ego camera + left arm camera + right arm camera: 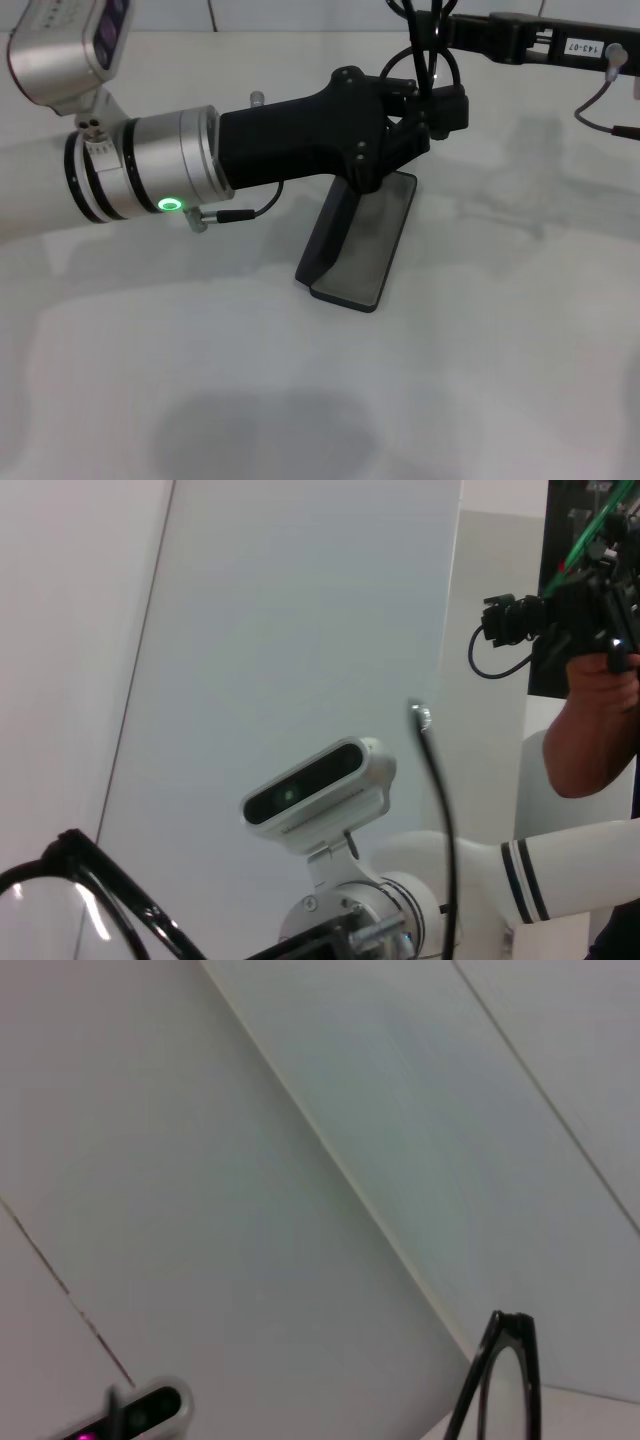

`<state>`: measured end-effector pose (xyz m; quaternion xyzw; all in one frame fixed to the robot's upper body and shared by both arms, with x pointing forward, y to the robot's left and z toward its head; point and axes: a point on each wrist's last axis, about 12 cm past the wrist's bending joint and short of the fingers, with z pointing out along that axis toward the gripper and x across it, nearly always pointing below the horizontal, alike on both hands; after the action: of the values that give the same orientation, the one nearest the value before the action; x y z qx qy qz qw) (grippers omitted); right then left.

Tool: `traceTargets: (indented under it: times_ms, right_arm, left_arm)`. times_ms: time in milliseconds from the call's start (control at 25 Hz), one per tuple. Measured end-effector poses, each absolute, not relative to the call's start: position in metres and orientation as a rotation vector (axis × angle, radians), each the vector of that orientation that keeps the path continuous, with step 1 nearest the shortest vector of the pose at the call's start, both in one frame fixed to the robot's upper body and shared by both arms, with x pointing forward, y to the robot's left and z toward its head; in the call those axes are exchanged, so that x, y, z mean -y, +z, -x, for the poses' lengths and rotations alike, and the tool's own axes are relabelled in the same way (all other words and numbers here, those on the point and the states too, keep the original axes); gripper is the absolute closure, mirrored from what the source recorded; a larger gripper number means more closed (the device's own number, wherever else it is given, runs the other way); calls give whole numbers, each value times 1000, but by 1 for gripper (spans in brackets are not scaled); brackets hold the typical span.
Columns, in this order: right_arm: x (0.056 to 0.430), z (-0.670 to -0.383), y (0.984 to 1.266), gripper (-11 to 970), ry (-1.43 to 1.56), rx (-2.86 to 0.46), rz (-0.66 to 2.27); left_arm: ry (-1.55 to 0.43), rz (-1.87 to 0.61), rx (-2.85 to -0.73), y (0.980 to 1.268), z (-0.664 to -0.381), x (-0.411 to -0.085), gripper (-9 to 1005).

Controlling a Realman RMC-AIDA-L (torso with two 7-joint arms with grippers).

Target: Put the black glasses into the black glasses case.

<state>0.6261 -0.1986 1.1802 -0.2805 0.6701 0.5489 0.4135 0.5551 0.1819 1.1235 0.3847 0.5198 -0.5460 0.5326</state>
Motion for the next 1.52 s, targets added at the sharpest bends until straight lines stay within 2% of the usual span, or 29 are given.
traceTargets:
  times_ms: [1000,1520]
  right_arm:
    - [197,-624,1188,856,1390,-1643,801]
    - [209,-624,1188,856,1374,-1637,771]
  left_arm:
    - [-1305,-937,-1257,1126,-561,-173,896]
    - [-1334,-887,-1260,1125,-555,-186,887]
